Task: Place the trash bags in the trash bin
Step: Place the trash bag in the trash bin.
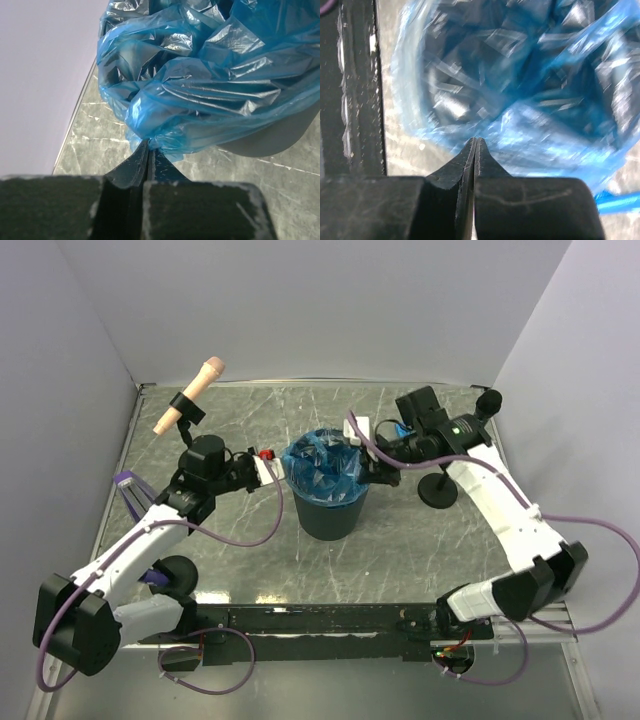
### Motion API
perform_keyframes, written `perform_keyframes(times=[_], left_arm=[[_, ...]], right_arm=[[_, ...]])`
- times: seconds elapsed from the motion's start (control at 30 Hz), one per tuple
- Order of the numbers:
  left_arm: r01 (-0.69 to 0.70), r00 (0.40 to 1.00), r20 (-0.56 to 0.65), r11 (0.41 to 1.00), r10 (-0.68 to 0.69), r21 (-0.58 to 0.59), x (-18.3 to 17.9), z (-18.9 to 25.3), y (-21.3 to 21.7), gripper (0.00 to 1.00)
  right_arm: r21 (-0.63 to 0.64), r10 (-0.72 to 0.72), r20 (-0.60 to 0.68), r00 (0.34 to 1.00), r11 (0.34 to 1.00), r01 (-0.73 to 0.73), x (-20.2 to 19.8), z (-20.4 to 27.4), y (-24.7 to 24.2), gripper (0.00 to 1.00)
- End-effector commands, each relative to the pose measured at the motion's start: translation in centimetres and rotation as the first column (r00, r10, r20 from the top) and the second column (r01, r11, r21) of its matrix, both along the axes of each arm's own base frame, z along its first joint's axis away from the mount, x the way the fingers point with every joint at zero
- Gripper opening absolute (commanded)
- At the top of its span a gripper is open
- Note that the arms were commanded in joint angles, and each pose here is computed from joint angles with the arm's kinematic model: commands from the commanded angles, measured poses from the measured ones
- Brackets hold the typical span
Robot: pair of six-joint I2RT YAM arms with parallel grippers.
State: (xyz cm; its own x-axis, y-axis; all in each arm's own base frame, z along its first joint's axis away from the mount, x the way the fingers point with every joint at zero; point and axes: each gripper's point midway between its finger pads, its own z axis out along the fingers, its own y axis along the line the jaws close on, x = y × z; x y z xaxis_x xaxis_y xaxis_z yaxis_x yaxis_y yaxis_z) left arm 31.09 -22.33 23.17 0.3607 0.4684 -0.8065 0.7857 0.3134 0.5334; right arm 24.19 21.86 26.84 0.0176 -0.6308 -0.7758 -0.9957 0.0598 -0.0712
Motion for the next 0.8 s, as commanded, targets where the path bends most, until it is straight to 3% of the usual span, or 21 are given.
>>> perform_keyframes(times=[0.0, 0.17, 0.23, 0.27, 0.33, 0.5, 0.6, 0.77], left_arm=[[0.017, 0.999, 0.042, 1.0, -0.018, 0.007, -1.3, 1.2, 0.4, 0.01], [0.026, 0.999, 0.027, 1.0, -0.026, -0.003, -2.0, 1.4, 0.4, 0.01], [0.026, 0.999, 0.025, 1.0, -0.026, -0.007, -2.0, 1.4, 0.4, 0.01], [0.027, 0.999, 0.025, 1.0, -0.027, -0.008, -2.0, 1.3, 0.4, 0.01], [0.029, 0.999, 0.023, 1.0, -0.029, -0.01, -2.0, 1.3, 0.3, 0.01], [0.029, 0.999, 0.015, 0.999, -0.029, -0.016, -2.1, 1.6, -0.1, 0.01], [0.031, 0.999, 0.016, 0.999, -0.031, -0.015, -2.2, 1.5, -0.1, 0.01], [0.029, 1.0, 0.013, 1.0, -0.028, -0.01, -2.7, 1.2, 0.0, 0.01]], right_arm=[[0.003, -0.007, 0.068, 0.998, 1.0, 0.006, -2.6, 1.3, -1.8, 0.0], [0.089, -0.179, -0.026, 0.983, 0.979, 0.181, -3.3, 2.7, -1.4, 0.0], [0.137, -0.174, -0.019, 0.985, 0.975, 0.175, -3.8, 3.5, -0.7, 0.41], [0.139, -0.14, 0.014, 0.99, 0.981, 0.137, -4.2, 3.6, -0.4, 0.54], [0.115, -0.075, 0.078, 0.994, 0.991, 0.066, -4.4, 3.6, -0.1, 0.66], [0.065, -0.093, 0.092, 0.991, 0.994, 0.088, -2.2, 3.2, 0.6, 0.7], [0.03, -0.289, 0.073, 0.954, 0.957, 0.288, 0.8, 2.8, 0.7, 0.71], [0.017, -0.562, -0.034, 0.826, 0.826, 0.563, 3.4, 3.9, 0.2, 0.73]])
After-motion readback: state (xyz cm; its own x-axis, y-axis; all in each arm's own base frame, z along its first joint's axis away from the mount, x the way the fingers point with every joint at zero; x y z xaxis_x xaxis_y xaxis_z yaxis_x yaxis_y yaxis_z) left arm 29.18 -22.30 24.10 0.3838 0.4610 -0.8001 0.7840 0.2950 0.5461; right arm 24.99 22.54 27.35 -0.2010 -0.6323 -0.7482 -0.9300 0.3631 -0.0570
